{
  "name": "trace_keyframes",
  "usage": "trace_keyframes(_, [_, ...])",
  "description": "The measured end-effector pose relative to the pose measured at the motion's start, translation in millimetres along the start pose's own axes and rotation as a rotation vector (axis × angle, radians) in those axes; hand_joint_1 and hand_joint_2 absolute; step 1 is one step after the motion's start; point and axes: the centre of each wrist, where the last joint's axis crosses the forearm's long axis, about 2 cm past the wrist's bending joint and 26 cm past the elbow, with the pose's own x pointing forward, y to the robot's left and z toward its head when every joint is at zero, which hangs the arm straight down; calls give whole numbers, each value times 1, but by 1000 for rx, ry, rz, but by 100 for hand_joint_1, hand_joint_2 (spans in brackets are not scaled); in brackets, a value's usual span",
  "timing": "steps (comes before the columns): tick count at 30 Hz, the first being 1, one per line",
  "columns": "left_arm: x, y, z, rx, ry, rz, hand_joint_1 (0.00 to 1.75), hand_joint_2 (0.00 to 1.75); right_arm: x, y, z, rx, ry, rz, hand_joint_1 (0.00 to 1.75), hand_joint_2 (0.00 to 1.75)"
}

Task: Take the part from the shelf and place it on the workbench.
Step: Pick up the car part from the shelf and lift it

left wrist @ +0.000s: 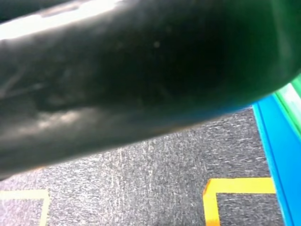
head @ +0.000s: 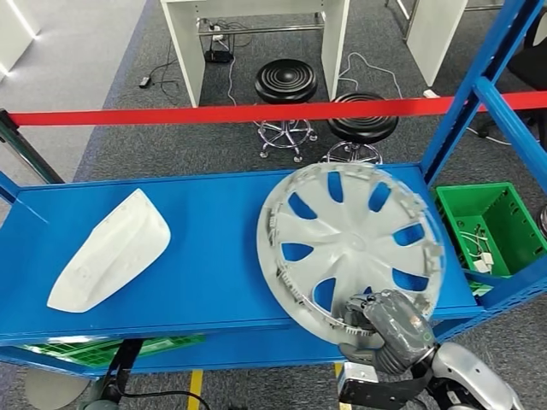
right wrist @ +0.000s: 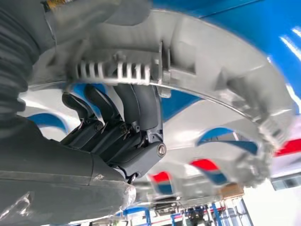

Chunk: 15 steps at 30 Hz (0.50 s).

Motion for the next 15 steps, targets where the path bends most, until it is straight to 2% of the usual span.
trace_keyframes(15, [-5, 6, 1, 15, 16, -20, 0, 0, 14, 3, -3, -98, -35, 46, 175, 175])
